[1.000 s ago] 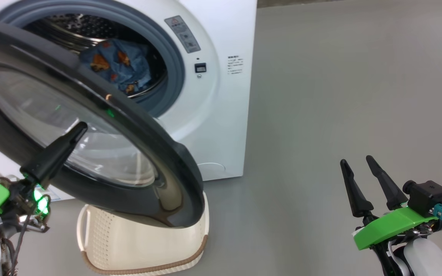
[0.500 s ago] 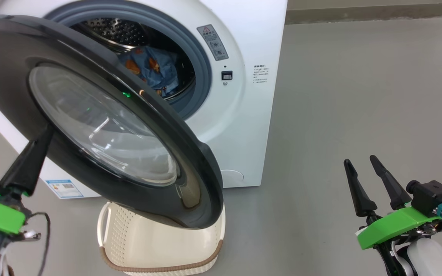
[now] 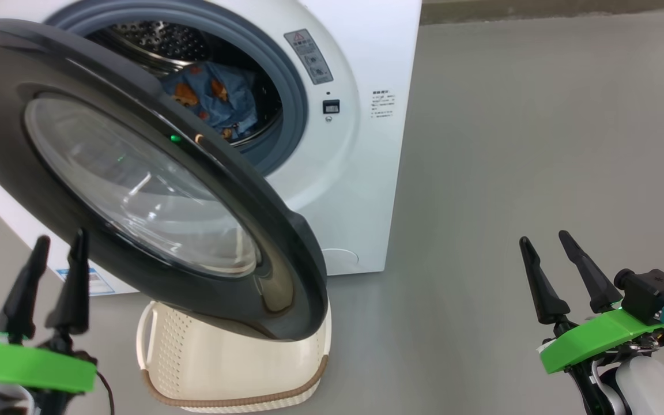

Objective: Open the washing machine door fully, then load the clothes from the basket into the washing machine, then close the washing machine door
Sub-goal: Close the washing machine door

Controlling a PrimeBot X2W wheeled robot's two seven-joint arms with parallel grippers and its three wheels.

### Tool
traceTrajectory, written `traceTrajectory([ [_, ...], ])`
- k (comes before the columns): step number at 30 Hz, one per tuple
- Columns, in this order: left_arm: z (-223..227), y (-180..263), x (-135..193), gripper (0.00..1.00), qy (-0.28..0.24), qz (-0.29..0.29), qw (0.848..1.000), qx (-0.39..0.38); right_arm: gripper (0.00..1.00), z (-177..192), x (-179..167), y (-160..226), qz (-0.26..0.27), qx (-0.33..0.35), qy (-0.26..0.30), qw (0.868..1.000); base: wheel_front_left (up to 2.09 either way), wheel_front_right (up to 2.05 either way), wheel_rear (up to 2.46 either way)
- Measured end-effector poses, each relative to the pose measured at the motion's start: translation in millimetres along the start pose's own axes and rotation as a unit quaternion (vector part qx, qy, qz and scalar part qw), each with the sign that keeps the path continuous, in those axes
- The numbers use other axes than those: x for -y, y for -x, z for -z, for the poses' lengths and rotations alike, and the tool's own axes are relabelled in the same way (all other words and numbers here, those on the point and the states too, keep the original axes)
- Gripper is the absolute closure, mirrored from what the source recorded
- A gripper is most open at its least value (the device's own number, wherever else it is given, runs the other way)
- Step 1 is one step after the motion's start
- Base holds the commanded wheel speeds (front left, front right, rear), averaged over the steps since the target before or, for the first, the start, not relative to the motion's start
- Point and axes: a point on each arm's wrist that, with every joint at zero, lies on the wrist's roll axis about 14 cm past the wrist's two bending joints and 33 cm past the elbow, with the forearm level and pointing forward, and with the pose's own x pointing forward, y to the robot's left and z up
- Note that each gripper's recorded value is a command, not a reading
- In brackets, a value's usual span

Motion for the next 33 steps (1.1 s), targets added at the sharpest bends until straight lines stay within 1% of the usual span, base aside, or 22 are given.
traceTrajectory([
  [6,26,3,-12,0.00,-0.055,-0.014,0.998,0.002,0.00,1,8,3,0.012,-0.002,0.000,1.000,0.00,0.00,0.00],
  [9,42,6,-14,0.00,-0.073,-0.015,0.997,-0.006,0.00,1,11,4,0.017,-0.001,-0.001,1.000,0.00,0.00,0.00],
  [12,54,9,-18,0.00,-0.073,-0.024,0.997,-0.011,0.00,0,13,5,0.020,0.000,0.000,1.000,0.00,0.00,0.00],
  [15,61,11,-20,0.00,-0.092,-0.025,0.995,-0.015,0.00,-2,14,6,0.021,0.002,0.000,1.000,0.00,0.00,0.00],
  [22,75,17,-25,0.00,-0.099,-0.035,0.994,-0.026,0.00,-3,13,5,0.020,0.005,0.000,1.000,0.00,0.00,0.00],
  [33,81,18,-26,0.00,-0.105,-0.038,0.993,-0.029,0.00,-2,13,4,0.019,0.004,0.000,1.000,0.00,0.00,0.00],
])
